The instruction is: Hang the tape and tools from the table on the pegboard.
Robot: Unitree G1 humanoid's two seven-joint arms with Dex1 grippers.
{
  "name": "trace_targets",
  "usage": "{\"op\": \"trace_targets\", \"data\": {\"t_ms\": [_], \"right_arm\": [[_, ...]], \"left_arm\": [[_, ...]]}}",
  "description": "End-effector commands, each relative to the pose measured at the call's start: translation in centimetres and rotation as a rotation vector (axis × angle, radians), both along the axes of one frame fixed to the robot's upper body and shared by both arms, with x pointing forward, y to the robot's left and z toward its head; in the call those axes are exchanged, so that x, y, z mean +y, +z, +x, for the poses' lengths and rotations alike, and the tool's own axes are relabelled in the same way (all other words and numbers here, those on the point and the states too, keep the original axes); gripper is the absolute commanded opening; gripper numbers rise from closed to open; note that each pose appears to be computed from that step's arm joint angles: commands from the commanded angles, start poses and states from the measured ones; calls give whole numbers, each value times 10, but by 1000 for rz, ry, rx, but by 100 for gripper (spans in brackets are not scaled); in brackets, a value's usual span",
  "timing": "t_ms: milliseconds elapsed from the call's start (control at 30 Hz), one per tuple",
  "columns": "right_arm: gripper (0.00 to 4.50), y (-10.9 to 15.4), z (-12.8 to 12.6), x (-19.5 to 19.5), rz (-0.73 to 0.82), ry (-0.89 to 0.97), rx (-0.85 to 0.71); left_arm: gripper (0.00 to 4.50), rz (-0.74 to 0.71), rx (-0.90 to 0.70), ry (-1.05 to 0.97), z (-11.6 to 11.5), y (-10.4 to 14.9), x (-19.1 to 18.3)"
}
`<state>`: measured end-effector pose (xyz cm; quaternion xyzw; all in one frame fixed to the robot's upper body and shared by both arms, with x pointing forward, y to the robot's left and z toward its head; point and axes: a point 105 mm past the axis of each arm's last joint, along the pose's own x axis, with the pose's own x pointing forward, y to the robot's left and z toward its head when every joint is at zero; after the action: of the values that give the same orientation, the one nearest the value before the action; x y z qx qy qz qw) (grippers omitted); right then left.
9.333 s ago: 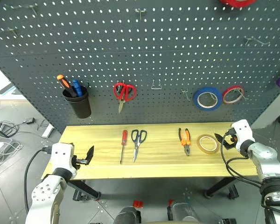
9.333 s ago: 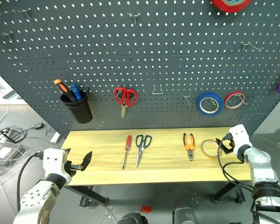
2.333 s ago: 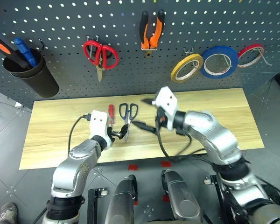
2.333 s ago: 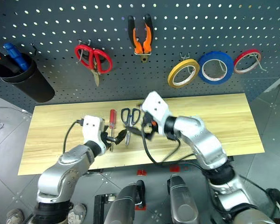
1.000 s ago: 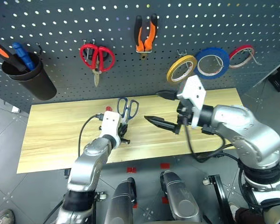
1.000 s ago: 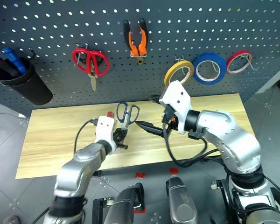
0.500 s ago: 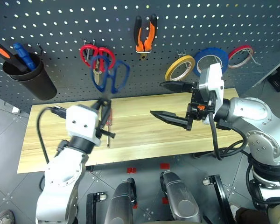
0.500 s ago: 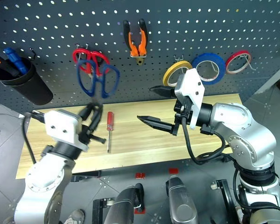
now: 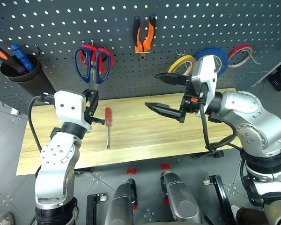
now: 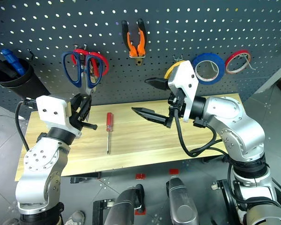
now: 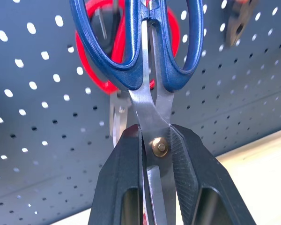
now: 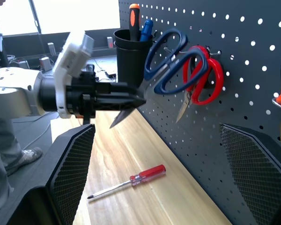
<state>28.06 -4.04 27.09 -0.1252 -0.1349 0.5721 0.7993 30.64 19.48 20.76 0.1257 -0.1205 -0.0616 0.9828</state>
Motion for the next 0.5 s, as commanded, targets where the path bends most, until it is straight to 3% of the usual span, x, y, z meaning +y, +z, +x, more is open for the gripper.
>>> {"op": "trace_targets", "data": {"t_ms": [33,100,133,233,333,500], "right_arm": [[450,16,-6,5,32,28,-74],[450,17,-6,8,36,34,-78],[450,16,-7,9,36,36,-78],[450,10,-9,11,25,42,-64],[450,-5,-11,14,3,29,-9],[450,-38,1,24,-77,-90,147]], "left_arm": [[56,7,-21,-31,2,4,-1],[56,0,-8,-43,4,0,-2],[129,-2,-5,-48,4,-1,-3],[206,-32,35,-24,4,-11,-1],[293,-84,178,37,-2,-45,12],[293,-143,435,140,1,-101,38]]}}
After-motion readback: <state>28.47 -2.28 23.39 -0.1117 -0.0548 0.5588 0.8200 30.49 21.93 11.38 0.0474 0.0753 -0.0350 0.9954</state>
